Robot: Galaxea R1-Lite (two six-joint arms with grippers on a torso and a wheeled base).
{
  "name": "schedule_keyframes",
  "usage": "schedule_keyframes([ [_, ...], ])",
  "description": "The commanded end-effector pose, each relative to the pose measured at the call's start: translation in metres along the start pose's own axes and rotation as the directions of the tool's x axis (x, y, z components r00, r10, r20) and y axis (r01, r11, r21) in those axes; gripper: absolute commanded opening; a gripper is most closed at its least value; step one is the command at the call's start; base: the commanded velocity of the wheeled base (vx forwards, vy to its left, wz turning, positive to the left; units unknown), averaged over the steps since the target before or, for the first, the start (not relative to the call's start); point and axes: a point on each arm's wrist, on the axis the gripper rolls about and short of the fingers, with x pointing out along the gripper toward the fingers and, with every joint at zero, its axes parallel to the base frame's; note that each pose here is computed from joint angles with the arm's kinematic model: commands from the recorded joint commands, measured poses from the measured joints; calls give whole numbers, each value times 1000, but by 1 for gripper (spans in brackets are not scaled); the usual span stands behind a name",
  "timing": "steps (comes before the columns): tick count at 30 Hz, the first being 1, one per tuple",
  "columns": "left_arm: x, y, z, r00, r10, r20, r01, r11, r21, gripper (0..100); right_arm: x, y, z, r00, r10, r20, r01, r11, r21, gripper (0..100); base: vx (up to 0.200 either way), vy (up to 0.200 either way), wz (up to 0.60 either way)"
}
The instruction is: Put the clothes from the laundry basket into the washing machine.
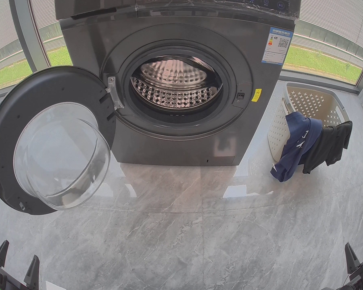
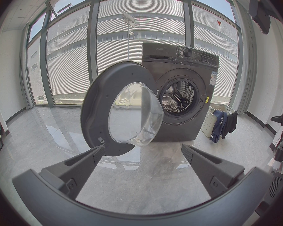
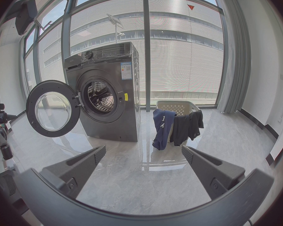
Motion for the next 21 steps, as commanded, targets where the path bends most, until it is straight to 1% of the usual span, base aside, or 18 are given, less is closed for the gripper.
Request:
schedule_keyframes([
  [1,0,0,-5,1000,1,-1,-1,1000,-3,100,1,0,-5,1000,1,-12,-1,1000,0,100,0,-200,0],
  [5,0,0,-5,1000,6,-1,-6,1000,-9,100,1,0,-5,1000,1,-12,-1,1000,0,100,0,-200,0],
  [10,0,0,-5,1000,9,-1,-9,1000,-9,100,1,0,-5,1000,1,-12,-1,1000,0,100,0,-200,0],
  [19,0,0,-5,1000,6,-1,-6,1000,-14,100,1,0,-5,1000,1,-12,-1,1000,0,100,0,0,0],
  [21,0,0,-5,1000,4,-1,-4,1000,-12,100,1,0,-5,1000,1,-12,-1,1000,0,100,200,0,0],
])
